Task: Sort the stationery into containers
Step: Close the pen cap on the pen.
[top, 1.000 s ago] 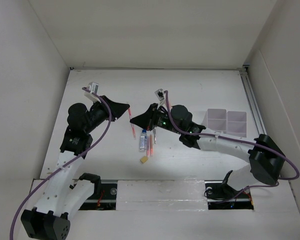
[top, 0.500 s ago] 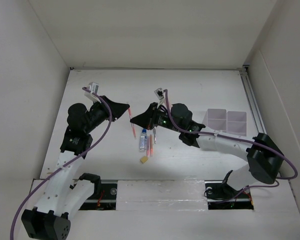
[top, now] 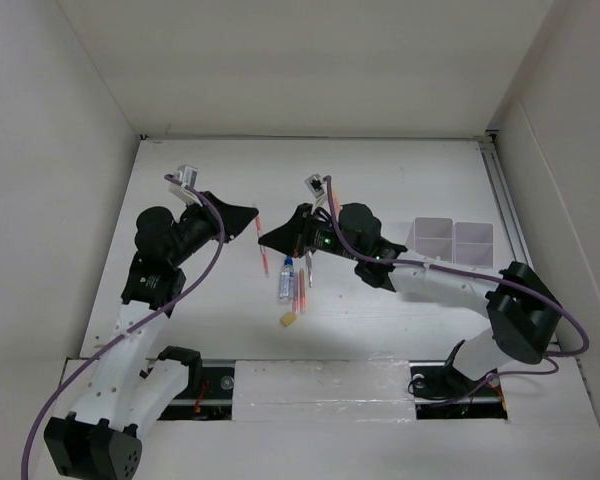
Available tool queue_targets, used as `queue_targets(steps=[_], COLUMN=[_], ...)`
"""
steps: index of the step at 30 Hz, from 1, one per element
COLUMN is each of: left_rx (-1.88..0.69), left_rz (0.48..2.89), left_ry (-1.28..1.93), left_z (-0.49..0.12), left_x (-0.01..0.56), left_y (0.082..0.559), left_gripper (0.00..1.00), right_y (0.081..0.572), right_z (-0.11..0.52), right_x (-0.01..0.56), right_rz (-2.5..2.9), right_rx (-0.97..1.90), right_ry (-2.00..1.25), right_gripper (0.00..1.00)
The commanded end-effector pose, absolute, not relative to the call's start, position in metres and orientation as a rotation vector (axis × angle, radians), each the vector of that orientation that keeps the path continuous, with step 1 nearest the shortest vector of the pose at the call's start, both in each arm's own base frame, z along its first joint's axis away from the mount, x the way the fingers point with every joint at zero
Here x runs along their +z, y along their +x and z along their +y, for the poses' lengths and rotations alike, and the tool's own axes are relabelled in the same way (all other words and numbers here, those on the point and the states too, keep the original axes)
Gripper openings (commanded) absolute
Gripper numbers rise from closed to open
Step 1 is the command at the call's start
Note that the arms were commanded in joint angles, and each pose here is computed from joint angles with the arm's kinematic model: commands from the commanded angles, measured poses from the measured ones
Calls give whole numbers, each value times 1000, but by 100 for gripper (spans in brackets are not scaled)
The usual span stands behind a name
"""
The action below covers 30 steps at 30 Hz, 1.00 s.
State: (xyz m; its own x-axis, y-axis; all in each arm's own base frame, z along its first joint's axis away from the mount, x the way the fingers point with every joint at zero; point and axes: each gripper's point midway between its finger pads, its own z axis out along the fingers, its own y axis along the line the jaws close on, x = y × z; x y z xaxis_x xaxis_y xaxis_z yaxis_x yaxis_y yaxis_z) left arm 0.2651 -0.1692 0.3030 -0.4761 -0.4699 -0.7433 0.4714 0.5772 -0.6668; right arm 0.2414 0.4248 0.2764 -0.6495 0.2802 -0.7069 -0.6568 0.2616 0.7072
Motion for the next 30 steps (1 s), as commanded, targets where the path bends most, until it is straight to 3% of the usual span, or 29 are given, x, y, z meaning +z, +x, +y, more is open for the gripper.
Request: queue_targets(steps=[1, 30], left_rx=[-1201, -1224], left_rz=[1797, 1809], left_ry=[95, 114], left_z=[-183, -186], left_x=[293, 287], left_y=[244, 242], left_gripper=[0, 0], right_y=[277, 289], right_z=[414, 405], right_x=[346, 372], right_rz=[1504, 1440], right_rx=[1497, 1540], right_ry=[-231, -219], right_gripper=[0, 0])
